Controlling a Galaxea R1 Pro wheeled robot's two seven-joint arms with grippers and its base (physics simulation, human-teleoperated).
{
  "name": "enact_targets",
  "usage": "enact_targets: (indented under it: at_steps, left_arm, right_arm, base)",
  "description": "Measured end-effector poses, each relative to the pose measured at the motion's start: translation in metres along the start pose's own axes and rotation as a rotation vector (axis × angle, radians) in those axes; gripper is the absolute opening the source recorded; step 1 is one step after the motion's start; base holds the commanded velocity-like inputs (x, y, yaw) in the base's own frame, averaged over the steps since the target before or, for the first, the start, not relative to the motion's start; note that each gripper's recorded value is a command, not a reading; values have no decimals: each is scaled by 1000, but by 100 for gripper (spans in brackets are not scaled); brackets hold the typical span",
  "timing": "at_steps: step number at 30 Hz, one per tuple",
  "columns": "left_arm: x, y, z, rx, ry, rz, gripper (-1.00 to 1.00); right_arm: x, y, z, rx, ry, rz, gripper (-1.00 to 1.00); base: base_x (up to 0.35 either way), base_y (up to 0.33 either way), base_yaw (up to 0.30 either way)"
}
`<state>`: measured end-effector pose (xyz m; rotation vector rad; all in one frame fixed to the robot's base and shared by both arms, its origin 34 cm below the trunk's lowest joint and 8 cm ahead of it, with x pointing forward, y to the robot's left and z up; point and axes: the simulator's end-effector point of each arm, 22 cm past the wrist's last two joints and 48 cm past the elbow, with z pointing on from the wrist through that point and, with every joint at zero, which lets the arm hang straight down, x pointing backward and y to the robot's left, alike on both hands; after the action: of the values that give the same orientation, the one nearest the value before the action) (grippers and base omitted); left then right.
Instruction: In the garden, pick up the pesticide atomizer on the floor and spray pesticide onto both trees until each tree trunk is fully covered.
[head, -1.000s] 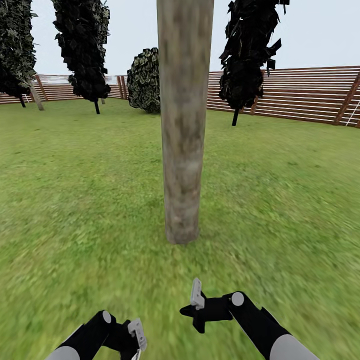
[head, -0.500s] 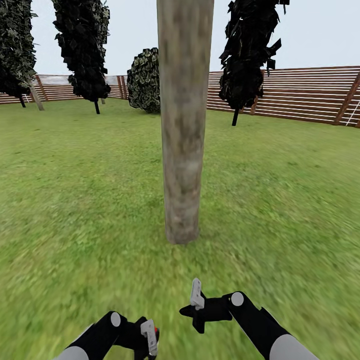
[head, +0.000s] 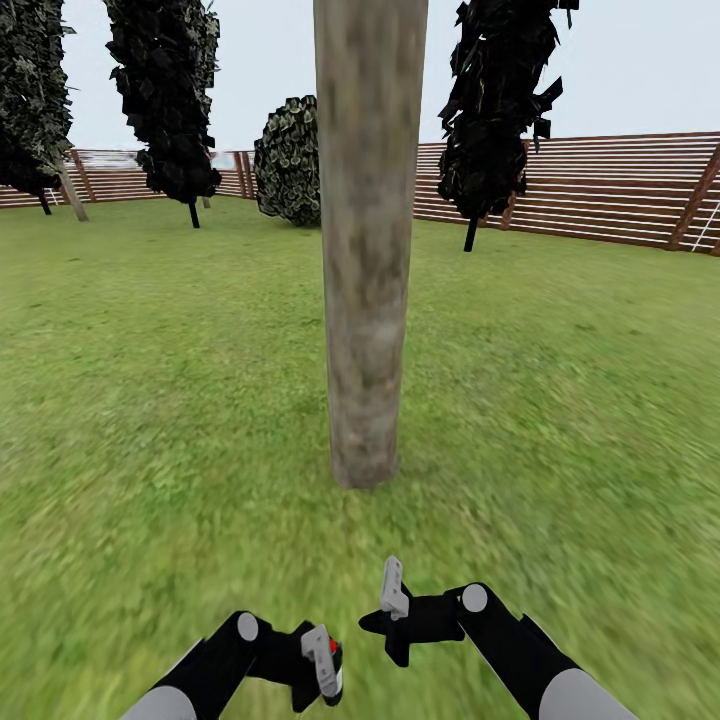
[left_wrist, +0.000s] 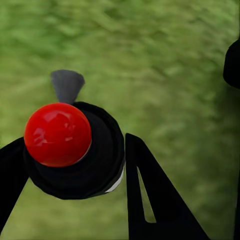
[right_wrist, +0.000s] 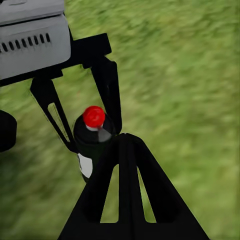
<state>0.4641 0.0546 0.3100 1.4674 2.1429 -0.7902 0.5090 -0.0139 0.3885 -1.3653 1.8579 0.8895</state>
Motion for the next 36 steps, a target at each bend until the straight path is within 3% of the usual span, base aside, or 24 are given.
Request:
enact_targets:
  at_steps: [21,27,36]
  left_arm:
    - [-19,-14,7,46,-32,9,-100]
    - [-27,-14,7,45,-67,-12,-100]
    - [-29,-14,7,44,-74,-15,-100]
  right_arm:
    - [3,1,0,-3,15,-14,-100]
    - [6,1,0,-5,29,-25,-100]
    - [6,1,0,-6,30,-26,-100]
  base:
    - [0,0,0]
    - [0,0,0]
    - [0,0,0]
